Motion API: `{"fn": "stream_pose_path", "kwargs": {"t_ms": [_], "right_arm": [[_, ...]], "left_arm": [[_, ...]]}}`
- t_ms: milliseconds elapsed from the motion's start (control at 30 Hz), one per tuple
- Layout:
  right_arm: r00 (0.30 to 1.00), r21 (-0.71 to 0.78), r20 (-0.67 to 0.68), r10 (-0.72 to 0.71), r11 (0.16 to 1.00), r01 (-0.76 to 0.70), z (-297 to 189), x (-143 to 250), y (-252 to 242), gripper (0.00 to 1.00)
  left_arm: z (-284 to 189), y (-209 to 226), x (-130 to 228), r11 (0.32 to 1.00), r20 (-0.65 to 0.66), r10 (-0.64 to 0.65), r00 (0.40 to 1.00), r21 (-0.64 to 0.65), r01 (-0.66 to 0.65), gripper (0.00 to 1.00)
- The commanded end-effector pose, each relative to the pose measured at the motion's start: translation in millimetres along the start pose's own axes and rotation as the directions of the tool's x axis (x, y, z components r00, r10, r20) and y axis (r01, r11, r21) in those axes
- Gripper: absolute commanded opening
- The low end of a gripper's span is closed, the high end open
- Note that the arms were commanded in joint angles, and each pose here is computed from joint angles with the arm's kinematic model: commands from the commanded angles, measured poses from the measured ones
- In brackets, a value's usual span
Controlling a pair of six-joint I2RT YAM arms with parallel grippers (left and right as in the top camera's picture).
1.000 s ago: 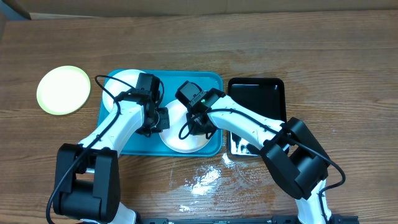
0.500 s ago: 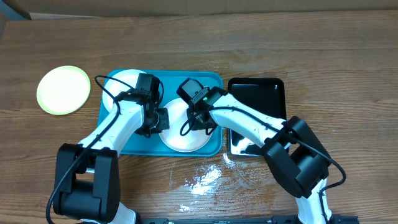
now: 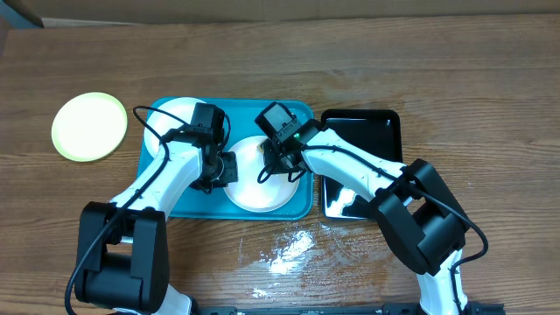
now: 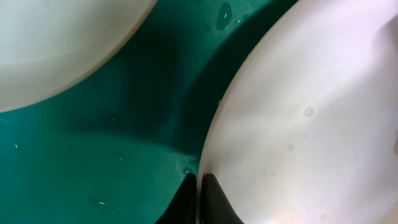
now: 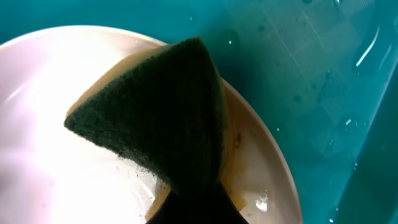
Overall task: Clean dirty plates on tray and stack at the side
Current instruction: 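Scrub the tilted white plate with the sponge using the right gripper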
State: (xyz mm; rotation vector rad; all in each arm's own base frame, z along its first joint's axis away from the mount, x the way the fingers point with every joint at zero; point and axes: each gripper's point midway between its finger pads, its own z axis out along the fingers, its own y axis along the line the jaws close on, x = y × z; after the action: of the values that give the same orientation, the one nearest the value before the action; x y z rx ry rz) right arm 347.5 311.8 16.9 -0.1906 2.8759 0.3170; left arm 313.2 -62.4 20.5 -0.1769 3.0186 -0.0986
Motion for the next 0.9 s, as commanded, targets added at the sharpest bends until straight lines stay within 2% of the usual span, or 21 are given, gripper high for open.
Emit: {"fn": "stream_pose_path", "kwargs": {"t_ms": [0,167,433,533,667,867], "right_arm": [[1.000,-0.014,0.022,0.009,1.000,-0.008,4,-6,1,0.04],[0.999,-0.071,0.049,0.001,0.997,0.002,4,-13,13,0.04],[0.986,-0.249,0.091,-0.143,0.955,0.161,-9,-24,53,0.04],[0.961,-0.239,0.130,-0.243,0.933,0.268,-25,-33,58,0.04],[0.964,-0.146,0.096,-0.247,0.955,0.259,-14,-25,36,0.04],[0.967,-0.092,0.076,-0.243,0.964,0.249,10,-14,18,0.04]], "left_arm": [[-1,0,-3,1.000,0.003,0.013,1.000,-0.017,-0.013,0.04],[-1,0,-3,1.000,0.004,0.013,1.000,-0.016,-0.013,0.04],[-1,-1,-3,1.000,0.004,0.013,1.000,-0.016,-0.013,0.04],[-1,-1,-3,1.000,0.004,0.013,1.000,-0.016,-0.013,0.04],[-1,0,-2,1.000,0.002,0.013,1.000,-0.017,-0.013,0.04],[-1,0,-2,1.000,0.001,0.013,1.000,-0.017,-0.013,0.04]]}}
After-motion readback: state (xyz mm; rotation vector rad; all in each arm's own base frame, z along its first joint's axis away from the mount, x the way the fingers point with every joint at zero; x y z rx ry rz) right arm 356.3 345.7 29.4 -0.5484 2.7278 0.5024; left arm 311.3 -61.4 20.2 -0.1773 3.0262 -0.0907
